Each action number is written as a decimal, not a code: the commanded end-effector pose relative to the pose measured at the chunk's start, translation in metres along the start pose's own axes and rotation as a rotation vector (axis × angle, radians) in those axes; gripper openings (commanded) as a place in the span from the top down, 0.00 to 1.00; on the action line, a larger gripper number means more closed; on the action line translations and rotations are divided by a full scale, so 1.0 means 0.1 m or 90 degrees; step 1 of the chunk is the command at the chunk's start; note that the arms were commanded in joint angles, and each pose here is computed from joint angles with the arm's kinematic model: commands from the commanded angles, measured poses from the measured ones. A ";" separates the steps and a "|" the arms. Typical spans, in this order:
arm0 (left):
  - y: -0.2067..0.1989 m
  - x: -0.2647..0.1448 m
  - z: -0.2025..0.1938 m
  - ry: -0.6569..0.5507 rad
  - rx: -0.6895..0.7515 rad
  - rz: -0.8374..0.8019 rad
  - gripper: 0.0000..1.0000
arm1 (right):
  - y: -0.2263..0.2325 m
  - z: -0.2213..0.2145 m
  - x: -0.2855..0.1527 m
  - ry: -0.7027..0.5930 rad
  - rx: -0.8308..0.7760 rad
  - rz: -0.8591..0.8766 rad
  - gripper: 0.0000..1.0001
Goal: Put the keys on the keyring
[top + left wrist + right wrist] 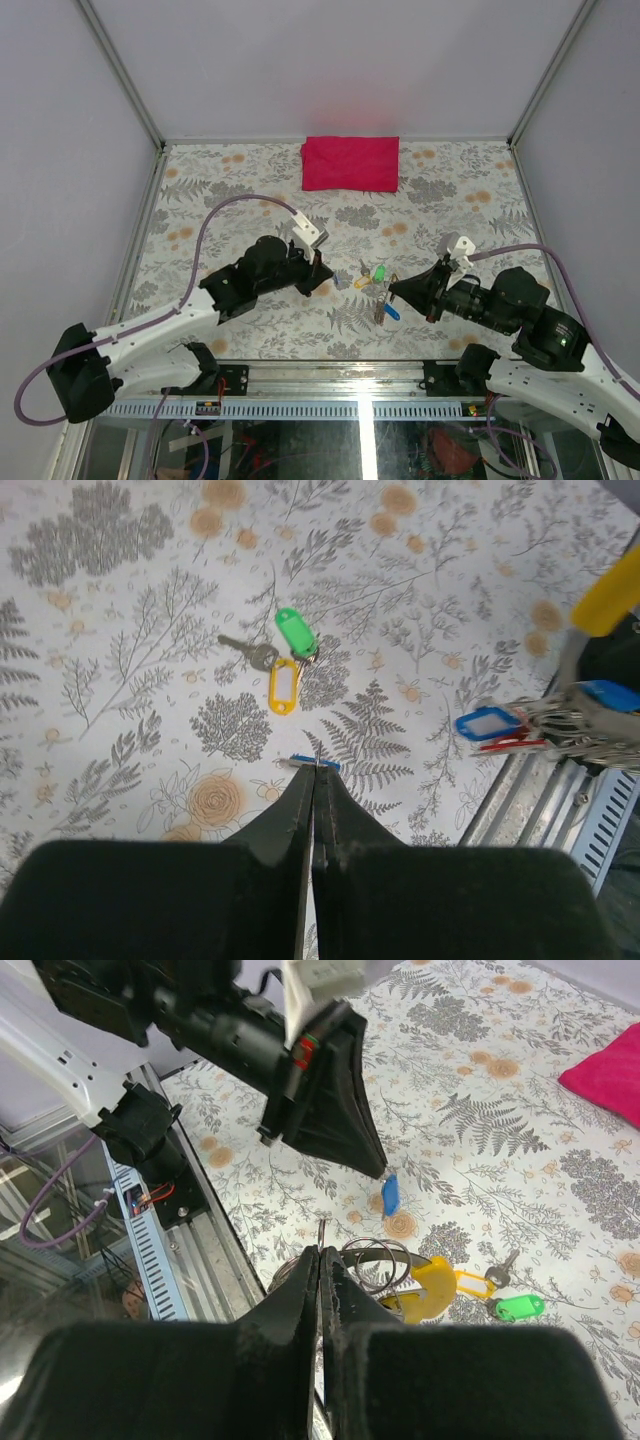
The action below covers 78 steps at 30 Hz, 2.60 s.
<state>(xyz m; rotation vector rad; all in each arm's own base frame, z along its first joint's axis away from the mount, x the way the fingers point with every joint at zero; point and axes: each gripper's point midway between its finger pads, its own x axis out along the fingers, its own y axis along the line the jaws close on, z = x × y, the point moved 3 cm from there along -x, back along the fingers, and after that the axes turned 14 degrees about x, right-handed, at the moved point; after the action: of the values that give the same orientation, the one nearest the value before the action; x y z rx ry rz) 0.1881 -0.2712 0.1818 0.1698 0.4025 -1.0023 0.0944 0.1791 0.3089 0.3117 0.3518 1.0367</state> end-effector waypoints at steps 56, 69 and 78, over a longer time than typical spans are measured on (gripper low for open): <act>-0.66 -1.59 1.60 -0.368 0.263 -0.204 1.00 | 0.90 0.66 0.68 -0.106 0.140 0.348 1.00; -0.68 -1.60 1.65 -0.371 0.238 -0.214 1.00 | 0.85 0.65 0.73 -0.103 0.149 0.325 1.00; -0.56 -1.48 1.72 -0.334 0.172 -0.168 1.00 | 0.84 0.66 0.65 -0.112 0.136 0.318 1.00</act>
<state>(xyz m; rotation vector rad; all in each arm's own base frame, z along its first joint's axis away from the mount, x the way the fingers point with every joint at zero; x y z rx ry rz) 0.1059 -0.2415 0.3808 0.1393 -0.1857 -1.3769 0.0924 0.2805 0.3644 0.6817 0.3466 1.4292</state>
